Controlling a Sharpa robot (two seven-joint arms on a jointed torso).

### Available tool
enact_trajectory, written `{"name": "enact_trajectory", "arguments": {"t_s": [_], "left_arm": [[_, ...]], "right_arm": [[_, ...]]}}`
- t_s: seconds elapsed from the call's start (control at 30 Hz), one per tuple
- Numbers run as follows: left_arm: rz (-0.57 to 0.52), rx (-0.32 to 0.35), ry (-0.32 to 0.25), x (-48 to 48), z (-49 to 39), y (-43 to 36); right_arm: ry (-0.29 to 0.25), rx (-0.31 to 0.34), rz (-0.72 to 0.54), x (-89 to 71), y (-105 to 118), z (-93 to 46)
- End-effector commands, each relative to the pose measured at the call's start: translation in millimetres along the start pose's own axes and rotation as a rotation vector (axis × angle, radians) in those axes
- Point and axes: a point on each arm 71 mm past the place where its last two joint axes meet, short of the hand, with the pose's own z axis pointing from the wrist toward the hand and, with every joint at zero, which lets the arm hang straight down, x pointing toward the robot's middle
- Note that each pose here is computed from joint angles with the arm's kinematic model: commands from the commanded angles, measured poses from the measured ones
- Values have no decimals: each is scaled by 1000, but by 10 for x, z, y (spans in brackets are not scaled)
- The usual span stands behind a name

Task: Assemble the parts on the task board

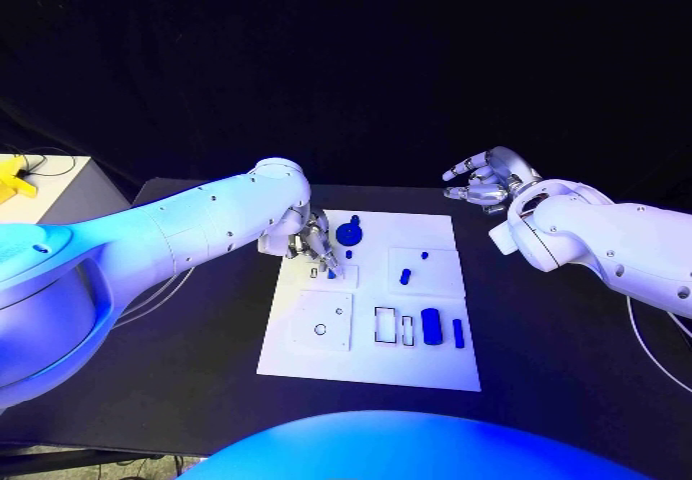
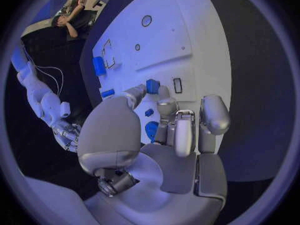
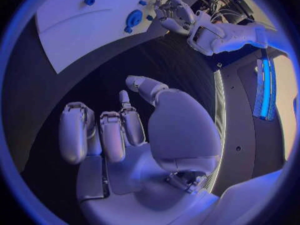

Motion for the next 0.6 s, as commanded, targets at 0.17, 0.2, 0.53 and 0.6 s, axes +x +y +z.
{"name": "enact_trajectory", "arguments": {"t_s": [0.17, 0.2, 0.53, 0.6], "left_arm": [[-2, -17, -6, 17, 13, 17], [-3, -16, -7, 17, 13, 16], [-18, -7, -15, 13, 13, 6], [-22, -5, -16, 13, 13, 4]], "right_arm": [[15, -10, -8, 16, 9, -2], [15, -10, -8, 16, 9, -2], [15, -10, -9, 18, 10, -1], [15, -10, -9, 18, 9, -1]]}}
